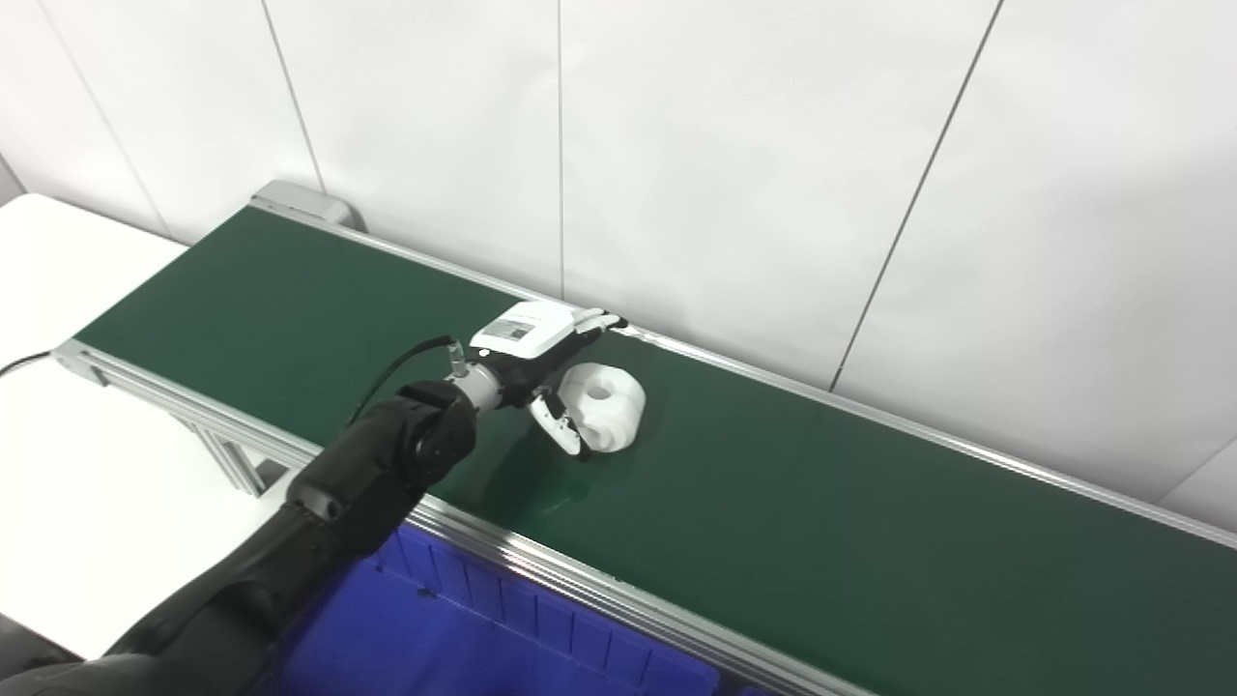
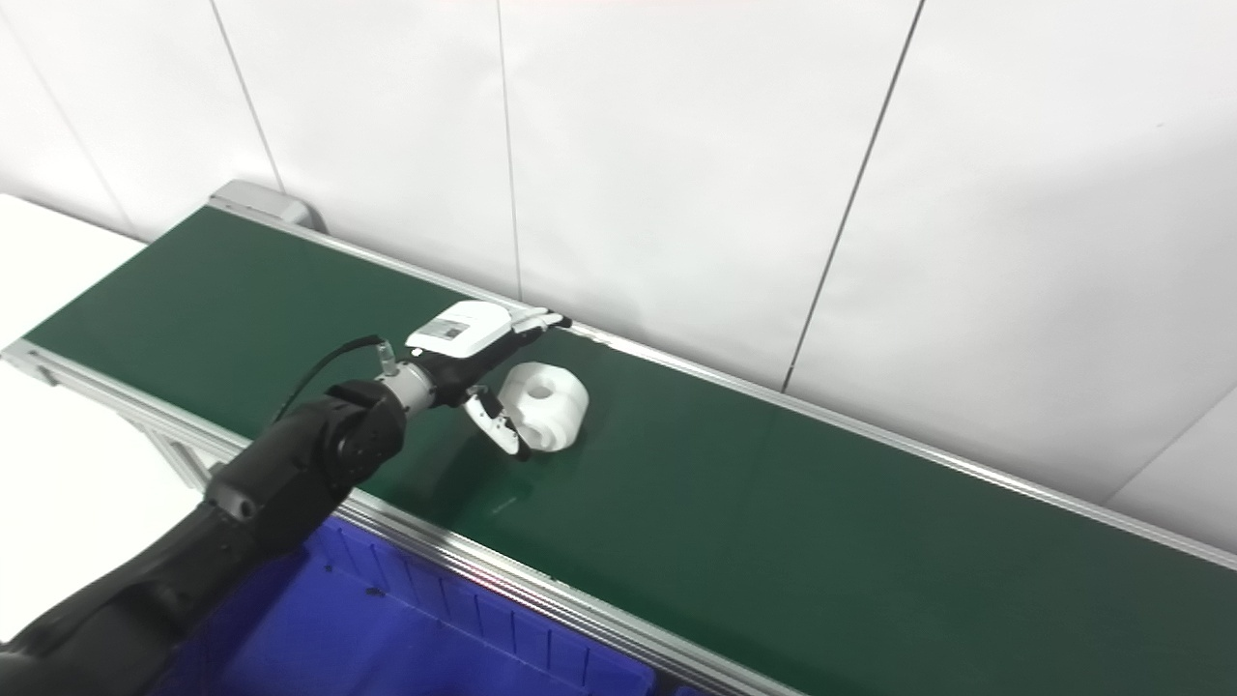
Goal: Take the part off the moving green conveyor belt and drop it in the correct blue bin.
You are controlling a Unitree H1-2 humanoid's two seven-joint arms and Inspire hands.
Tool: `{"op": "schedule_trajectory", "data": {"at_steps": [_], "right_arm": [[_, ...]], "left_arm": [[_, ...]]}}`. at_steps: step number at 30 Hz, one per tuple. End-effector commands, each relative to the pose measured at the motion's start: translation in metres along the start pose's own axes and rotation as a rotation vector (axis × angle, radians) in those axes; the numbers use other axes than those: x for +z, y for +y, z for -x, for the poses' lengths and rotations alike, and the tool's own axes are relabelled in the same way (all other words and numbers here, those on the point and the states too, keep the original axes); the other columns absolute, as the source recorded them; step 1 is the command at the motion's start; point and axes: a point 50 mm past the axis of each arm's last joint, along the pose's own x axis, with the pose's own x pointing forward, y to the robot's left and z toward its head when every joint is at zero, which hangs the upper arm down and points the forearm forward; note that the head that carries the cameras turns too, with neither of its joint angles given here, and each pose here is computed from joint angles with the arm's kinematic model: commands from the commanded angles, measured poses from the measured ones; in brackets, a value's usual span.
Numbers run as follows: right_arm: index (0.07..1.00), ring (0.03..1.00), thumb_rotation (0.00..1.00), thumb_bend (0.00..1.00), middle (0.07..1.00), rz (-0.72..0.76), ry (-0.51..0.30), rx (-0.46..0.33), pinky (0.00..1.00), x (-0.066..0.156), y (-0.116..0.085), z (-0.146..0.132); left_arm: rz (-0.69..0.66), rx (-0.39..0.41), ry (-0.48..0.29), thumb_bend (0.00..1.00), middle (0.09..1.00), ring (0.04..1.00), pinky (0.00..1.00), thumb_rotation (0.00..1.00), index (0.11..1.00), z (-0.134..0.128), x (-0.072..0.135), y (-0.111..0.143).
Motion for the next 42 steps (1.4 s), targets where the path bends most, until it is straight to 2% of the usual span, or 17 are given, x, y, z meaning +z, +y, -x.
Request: {"op": "schedule_trajectory", "data": {"at_steps": [1, 2, 3, 4, 5, 6, 8, 15, 20, 25, 30, 33, 39, 42], "right_arm": [[1.000, 1.000, 0.37, 0.98, 1.000, -0.017, -0.052, -0.030, 1.00, 0.009, -0.004, 0.000], [1.000, 1.000, 0.38, 0.98, 1.000, -0.016, -0.053, -0.030, 1.00, 0.009, -0.004, 0.000], [1.000, 1.000, 0.38, 0.98, 1.000, -0.013, -0.052, -0.030, 1.00, 0.009, -0.004, 0.000], [1.000, 1.000, 0.38, 0.98, 1.000, -0.015, -0.055, -0.030, 1.00, 0.009, -0.004, 0.000], [1.000, 1.000, 0.38, 0.97, 1.000, -0.019, -0.059, -0.033, 1.00, 0.009, -0.004, 0.000], [1.000, 1.000, 0.37, 0.97, 1.000, -0.022, -0.063, -0.035, 1.00, 0.009, -0.003, 0.000], [1.000, 1.000, 0.37, 0.98, 1.000, -0.028, -0.059, -0.039, 1.00, 0.009, -0.003, 0.000], [1.000, 1.000, 0.36, 0.98, 1.000, -0.043, -0.059, -0.043, 1.00, 0.011, -0.001, 0.002], [1.000, 1.000, 0.39, 0.98, 1.000, -0.023, -0.056, -0.048, 1.00, 0.012, 0.001, 0.002], [1.000, 1.000, 0.36, 0.97, 1.000, -0.046, -0.066, -0.041, 1.00, 0.015, 0.003, 0.003], [1.000, 1.000, 0.38, 0.97, 1.000, -0.040, -0.059, -0.033, 1.00, 0.023, 0.005, 0.007], [1.000, 1.000, 0.38, 0.96, 1.000, -0.027, -0.061, -0.031, 1.00, 0.032, 0.006, 0.009], [1.000, 1.000, 0.41, 0.91, 1.000, -0.010, -0.069, -0.050, 1.00, 0.046, 0.009, 0.011], [1.000, 1.000, 0.42, 0.88, 1.000, -0.006, -0.065, -0.059, 1.00, 0.054, 0.007, 0.013]], "left_arm": [[0.074, 0.133, -0.096, 0.87, 0.851, 0.810, 0.72, 0.05, 0.832, -0.016, 0.013, 0.013], [0.104, 0.160, -0.108, 0.84, 0.817, 0.781, 0.70, 0.02, 0.802, -0.018, 0.014, 0.009], [0.163, 0.198, -0.119, 0.75, 0.732, 0.692, 0.64, 0.01, 0.744, -0.021, 0.016, 0.005], [0.221, 0.237, -0.132, 0.74, 0.716, 0.675, 0.63, 0.01, 0.735, -0.024, 0.018, 0.001], [0.265, 0.267, -0.143, 0.62, 0.608, 0.549, 0.57, 0.00, 0.644, -0.028, 0.021, -0.003], [0.293, 0.286, -0.150, 0.56, 0.553, 0.481, 0.52, 0.00, 0.596, -0.030, 0.023, -0.006], [0.324, 0.292, -0.163, 0.51, 0.501, 0.418, 0.46, 0.00, 0.559, -0.034, 0.029, -0.008], [0.433, 0.256, -0.187, 0.50, 0.486, 0.404, 0.43, 0.00, 0.542, -0.038, 0.044, -0.012], [0.423, 0.239, -0.183, 0.50, 0.492, 0.411, 0.44, 0.00, 0.537, -0.035, 0.042, -0.012], [0.401, 0.253, -0.204, 0.50, 0.490, 0.405, 0.43, 0.00, 0.540, -0.024, 0.036, -0.004], [0.411, 0.291, -0.250, 0.50, 0.488, 0.409, 0.42, 0.00, 0.537, 0.006, 0.037, 0.008], [0.414, 0.313, -0.297, 0.50, 0.487, 0.406, 0.40, 0.00, 0.536, 0.035, 0.039, 0.013], [0.433, 0.272, -0.340, 0.50, 0.489, 0.412, 0.41, 0.00, 0.537, 0.085, 0.041, 0.008], [0.486, 0.242, -0.339, 0.50, 0.490, 0.411, 0.41, 0.00, 0.538, 0.111, 0.036, 0.001]]}}
